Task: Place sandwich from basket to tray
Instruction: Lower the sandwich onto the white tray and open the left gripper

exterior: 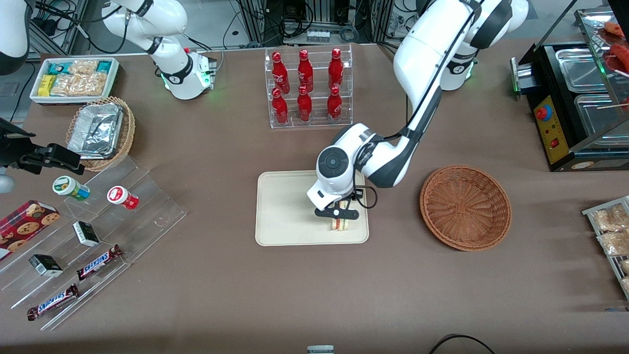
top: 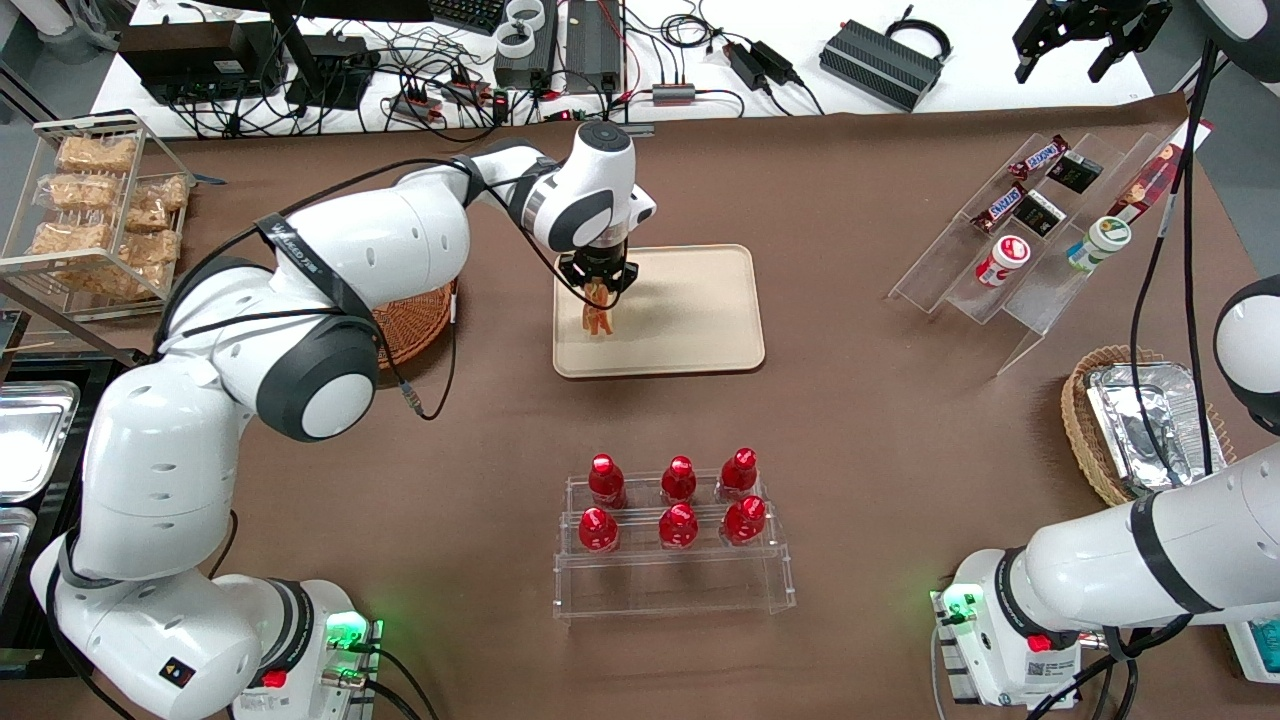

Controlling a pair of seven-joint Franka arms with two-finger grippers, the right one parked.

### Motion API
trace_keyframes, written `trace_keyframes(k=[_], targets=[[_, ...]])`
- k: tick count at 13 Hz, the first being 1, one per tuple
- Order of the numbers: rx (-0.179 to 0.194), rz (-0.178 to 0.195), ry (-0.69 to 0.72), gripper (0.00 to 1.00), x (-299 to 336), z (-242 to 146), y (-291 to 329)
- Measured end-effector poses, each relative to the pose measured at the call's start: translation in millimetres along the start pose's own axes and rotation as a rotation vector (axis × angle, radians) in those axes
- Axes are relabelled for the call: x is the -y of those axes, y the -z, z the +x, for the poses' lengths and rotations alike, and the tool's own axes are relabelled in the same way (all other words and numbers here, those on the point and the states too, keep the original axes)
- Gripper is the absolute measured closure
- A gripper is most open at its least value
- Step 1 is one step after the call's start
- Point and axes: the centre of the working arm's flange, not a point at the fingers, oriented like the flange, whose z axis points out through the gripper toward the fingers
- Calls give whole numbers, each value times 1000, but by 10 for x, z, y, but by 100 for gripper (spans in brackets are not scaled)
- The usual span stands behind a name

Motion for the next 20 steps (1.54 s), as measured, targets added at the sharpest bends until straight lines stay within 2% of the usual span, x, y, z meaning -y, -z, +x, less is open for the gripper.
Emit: trace_keyframes(k=[4,6,12,20], targets=[[-19,-18,5,81,-97,34,-136],[-23,-21,7,65,-101,43,-120],[-29,-24,5,0,-123,45,-130],[-99,-59,22,0,-99,209,295]])
